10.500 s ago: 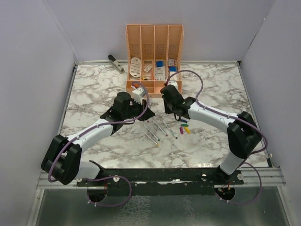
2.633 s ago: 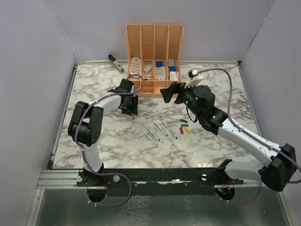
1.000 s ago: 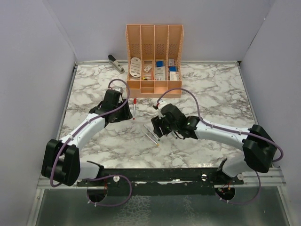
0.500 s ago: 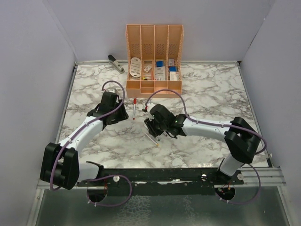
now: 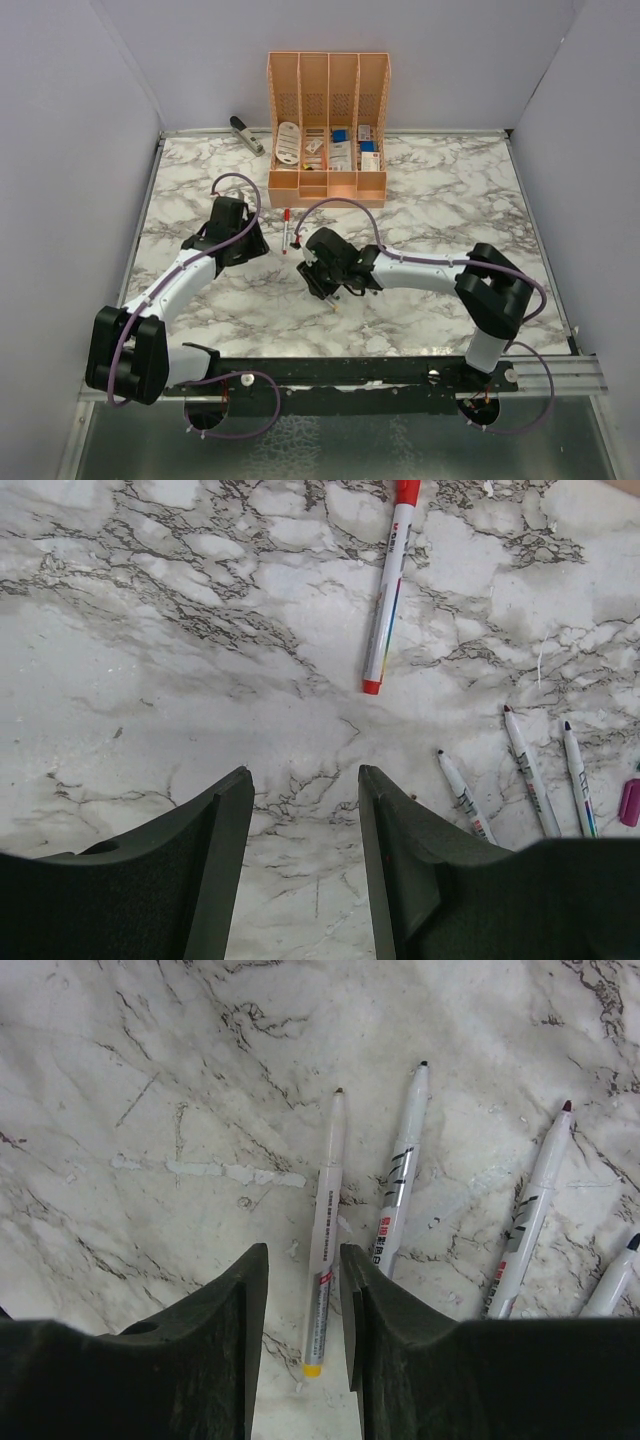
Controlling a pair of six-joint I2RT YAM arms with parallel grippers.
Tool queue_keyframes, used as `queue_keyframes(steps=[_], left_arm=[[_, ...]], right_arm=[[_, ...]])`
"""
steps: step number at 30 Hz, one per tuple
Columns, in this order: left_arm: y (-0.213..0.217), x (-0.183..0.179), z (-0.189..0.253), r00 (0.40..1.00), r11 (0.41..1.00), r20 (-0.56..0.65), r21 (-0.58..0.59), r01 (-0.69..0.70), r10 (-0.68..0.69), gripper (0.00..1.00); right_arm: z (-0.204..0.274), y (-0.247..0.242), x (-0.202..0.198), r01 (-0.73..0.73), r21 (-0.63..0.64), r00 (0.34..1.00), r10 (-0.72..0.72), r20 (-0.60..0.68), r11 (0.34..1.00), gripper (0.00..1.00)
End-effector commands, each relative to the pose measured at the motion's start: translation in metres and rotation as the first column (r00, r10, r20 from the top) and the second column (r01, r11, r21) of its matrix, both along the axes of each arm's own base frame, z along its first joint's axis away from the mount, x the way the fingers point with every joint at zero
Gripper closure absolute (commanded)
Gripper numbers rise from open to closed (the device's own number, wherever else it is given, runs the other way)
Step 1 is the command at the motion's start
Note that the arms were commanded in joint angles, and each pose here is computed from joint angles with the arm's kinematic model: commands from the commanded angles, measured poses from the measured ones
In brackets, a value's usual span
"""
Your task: Insert the pens into the pen caps
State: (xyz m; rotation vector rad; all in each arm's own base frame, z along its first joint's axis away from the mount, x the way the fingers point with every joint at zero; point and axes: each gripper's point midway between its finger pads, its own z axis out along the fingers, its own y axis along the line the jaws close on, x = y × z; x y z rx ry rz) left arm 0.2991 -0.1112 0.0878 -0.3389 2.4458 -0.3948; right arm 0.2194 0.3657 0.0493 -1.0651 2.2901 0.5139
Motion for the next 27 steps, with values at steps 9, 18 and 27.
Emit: queue_keyframes(steps=[9,18,27], left_arm=[[0.002,0.003,0.009,0.999,1.0,0.041,-0.018,0.0,0.0,0.51],[0.0,0.005,0.007,0.999,1.0,0.039,-0.028,0.005,-0.004,0.51],[0.0,0.007,0.009,0.999,0.999,0.048,-0.032,0.004,-0.002,0.51]], right_arm=[[-0.012,0.008,0.0,-0.02,-0.028,1.0,0.019,-0.01,0.999,0.67],[-0.028,0.002,0.001,-0.008,-0.075,1.0,0.006,-0.02,0.997,0.7],[-0.041,-0.002,-0.005,-0.022,-0.115,0.998,0.015,-0.06,0.993,0.99]])
